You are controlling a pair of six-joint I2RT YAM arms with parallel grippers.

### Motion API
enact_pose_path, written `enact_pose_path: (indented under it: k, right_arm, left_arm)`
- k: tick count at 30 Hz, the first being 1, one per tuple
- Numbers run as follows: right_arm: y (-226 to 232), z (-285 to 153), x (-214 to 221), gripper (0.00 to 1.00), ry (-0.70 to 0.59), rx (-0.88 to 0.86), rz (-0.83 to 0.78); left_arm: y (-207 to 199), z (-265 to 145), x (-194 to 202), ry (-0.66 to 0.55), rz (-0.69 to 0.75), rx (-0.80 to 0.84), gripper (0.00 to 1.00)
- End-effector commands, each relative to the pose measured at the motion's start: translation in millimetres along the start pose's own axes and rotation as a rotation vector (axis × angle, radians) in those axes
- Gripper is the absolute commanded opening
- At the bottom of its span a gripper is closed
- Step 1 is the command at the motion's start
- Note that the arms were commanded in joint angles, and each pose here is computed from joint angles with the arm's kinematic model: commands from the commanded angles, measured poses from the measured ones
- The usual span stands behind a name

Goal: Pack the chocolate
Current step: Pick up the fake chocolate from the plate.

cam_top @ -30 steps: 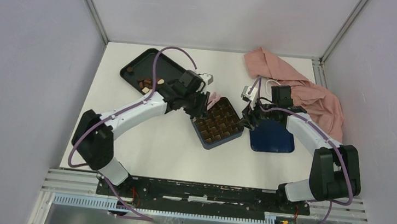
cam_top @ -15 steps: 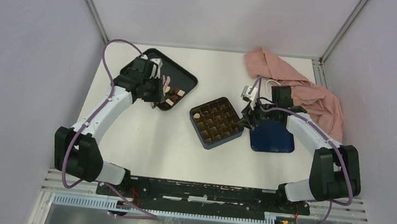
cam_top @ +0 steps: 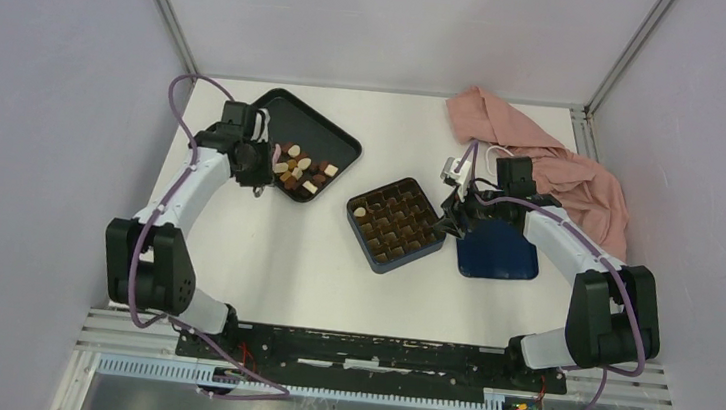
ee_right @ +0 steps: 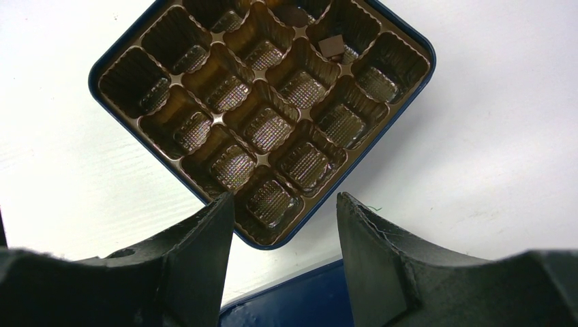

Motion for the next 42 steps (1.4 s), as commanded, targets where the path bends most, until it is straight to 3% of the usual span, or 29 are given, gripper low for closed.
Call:
enact_pose_path:
  k: [1,13,42]
  right_arm:
    - [-0.3,-6.7,-20.4,0.63,-0.055,-0.008,-0.059]
    - [0.6,-5.8,-20.3,0.63,-0.059,-0.024,-0.053]
    - [1.1,-5.3,-19.8,0.63,-0.057,-0.032,-0.050]
  left_arm:
    - [18.1,1.0,-28.9,-0.098,0.003,0.022,0.35]
    - [60.2,36.2,-43.1,-0.009,-0.107,-0.041,0.35]
    - [70.6,77.0,-32.7,0.114,-0.142,-0.007,0.38]
Point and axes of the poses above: each gripper's point midway between its finger pads, its own z axis out along the fingers, its own y axis along the line the jaws close on, x = y × z, the point moved 9 cm from there along -z, back along the fingers, and after that the axes turned 11 degrees about z, right-handed, at the moved point
